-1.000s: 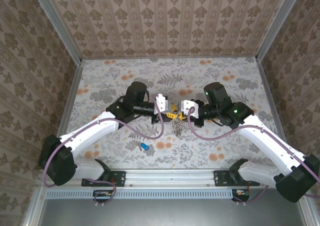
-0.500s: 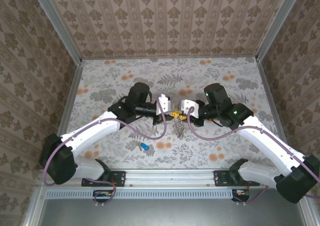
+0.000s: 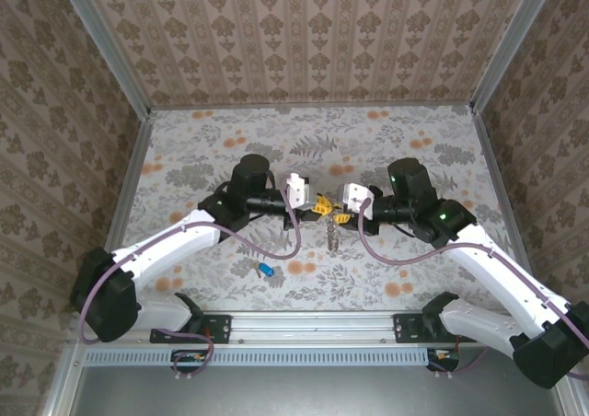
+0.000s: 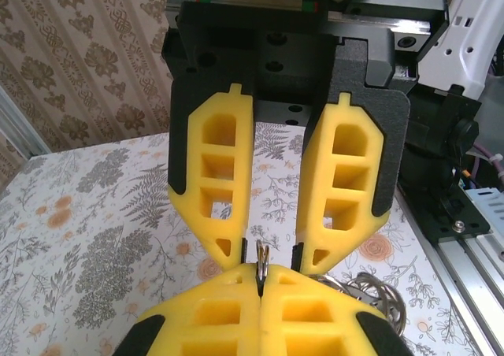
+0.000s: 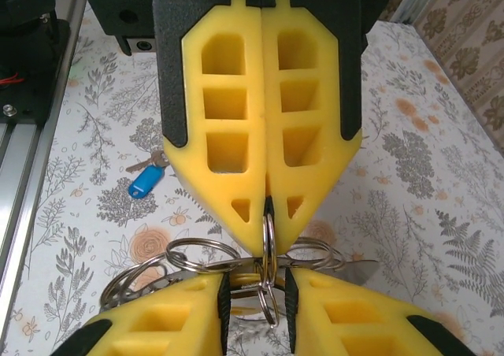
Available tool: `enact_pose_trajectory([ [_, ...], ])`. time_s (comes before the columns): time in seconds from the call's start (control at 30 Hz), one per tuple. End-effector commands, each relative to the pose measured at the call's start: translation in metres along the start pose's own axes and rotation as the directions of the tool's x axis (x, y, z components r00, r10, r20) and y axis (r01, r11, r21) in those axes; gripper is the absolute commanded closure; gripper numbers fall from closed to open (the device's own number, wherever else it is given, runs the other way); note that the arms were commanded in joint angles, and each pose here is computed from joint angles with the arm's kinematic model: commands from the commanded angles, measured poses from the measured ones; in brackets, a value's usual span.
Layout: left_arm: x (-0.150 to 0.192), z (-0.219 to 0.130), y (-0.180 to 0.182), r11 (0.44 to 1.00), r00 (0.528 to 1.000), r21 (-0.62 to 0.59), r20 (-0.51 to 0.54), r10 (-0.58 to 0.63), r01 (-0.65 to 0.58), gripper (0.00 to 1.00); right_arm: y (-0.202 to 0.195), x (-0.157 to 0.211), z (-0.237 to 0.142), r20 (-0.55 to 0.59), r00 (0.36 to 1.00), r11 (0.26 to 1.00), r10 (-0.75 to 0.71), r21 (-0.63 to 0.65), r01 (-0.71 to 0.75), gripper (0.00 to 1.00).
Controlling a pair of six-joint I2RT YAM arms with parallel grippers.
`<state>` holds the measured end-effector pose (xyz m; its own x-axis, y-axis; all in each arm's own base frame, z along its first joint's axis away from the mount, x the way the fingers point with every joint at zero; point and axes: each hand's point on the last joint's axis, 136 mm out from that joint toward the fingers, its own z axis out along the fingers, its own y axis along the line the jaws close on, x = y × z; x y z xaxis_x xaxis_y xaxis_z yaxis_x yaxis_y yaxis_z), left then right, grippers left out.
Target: Put the keys on the keyring
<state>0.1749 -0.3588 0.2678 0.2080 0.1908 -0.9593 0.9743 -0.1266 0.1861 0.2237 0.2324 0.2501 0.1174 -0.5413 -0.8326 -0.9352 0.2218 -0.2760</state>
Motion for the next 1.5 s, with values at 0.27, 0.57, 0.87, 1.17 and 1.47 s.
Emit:
enact_pose_trajectory([
  [0.27,-0.031,-0.01,-0.002,0.999,0.991,-0.004,0.125,0.054,-0.054,1.0,0.001,-0.004,-0.014,0.074,0.997,0.998,0.037,0.044,-0.041,0.73],
  [0.57,-0.031,-0.01,-0.003,0.999,0.989,0.002,0.139,0.051,-0.052,1.0,-0.001,-0.007,-0.011,0.078,0.995,0.998,0.061,0.015,-0.063,0.95],
  [0.87,-0.038,-0.003,-0.003,0.998,0.979,0.002,0.19,0.067,-0.068,1.0,0.001,-0.007,0.002,0.075,0.986,0.986,0.152,-0.074,-0.147,0.95],
  [1.17,-0.033,0.007,-0.003,0.998,0.977,0.004,0.204,0.058,-0.06,1.0,0.004,-0.018,-0.009,0.131,0.989,0.997,0.069,-0.045,-0.063,0.75],
  [1.47,-0.03,0.008,-0.007,0.998,0.979,0.025,0.195,0.049,-0.055,1.0,0.001,-0.022,-0.025,0.157,0.988,0.999,0.004,0.044,-0.011,0.77],
])
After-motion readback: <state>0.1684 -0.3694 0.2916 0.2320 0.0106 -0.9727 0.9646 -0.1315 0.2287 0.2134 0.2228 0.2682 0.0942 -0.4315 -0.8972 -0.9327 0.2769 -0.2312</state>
